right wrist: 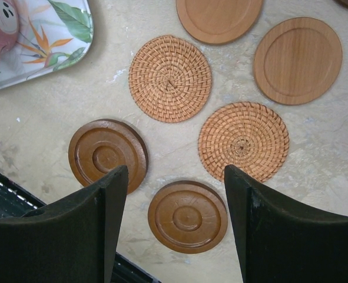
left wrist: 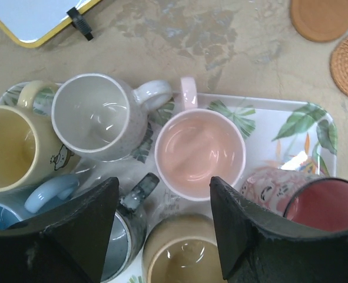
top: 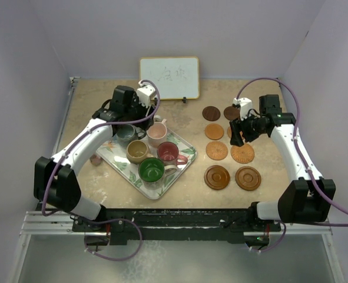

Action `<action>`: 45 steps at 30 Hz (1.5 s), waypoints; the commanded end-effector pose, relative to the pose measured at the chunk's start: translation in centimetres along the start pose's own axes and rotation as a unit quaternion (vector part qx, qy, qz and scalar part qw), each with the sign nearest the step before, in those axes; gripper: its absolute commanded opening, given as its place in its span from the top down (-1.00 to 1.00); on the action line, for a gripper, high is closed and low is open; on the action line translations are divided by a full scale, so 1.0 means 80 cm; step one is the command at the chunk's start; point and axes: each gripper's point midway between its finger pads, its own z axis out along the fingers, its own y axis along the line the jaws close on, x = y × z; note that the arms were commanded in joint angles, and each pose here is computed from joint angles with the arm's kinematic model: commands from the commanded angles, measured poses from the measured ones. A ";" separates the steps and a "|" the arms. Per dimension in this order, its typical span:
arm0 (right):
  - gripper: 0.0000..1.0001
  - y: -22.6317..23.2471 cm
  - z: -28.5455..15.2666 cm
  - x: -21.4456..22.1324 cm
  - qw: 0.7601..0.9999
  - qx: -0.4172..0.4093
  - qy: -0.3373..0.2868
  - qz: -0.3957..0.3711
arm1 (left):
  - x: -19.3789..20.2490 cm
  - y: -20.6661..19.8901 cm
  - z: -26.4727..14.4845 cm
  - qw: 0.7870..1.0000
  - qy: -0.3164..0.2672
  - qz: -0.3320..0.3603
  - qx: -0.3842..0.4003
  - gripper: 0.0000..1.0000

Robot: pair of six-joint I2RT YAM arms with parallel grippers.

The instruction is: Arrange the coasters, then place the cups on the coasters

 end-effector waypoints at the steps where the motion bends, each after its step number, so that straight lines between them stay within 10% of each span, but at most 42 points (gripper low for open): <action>1: -0.37 0.001 -0.010 -0.010 1.000 0.004 -0.009 -0.007 | -0.030 0.028 0.008 0.998 -0.015 -0.037 -0.055 -0.18; 45: -0.37 0.000 -0.004 -0.003 1.000 0.000 0.002 -0.003 | 0.042 0.014 0.091 0.992 0.116 -0.054 -0.016 0.50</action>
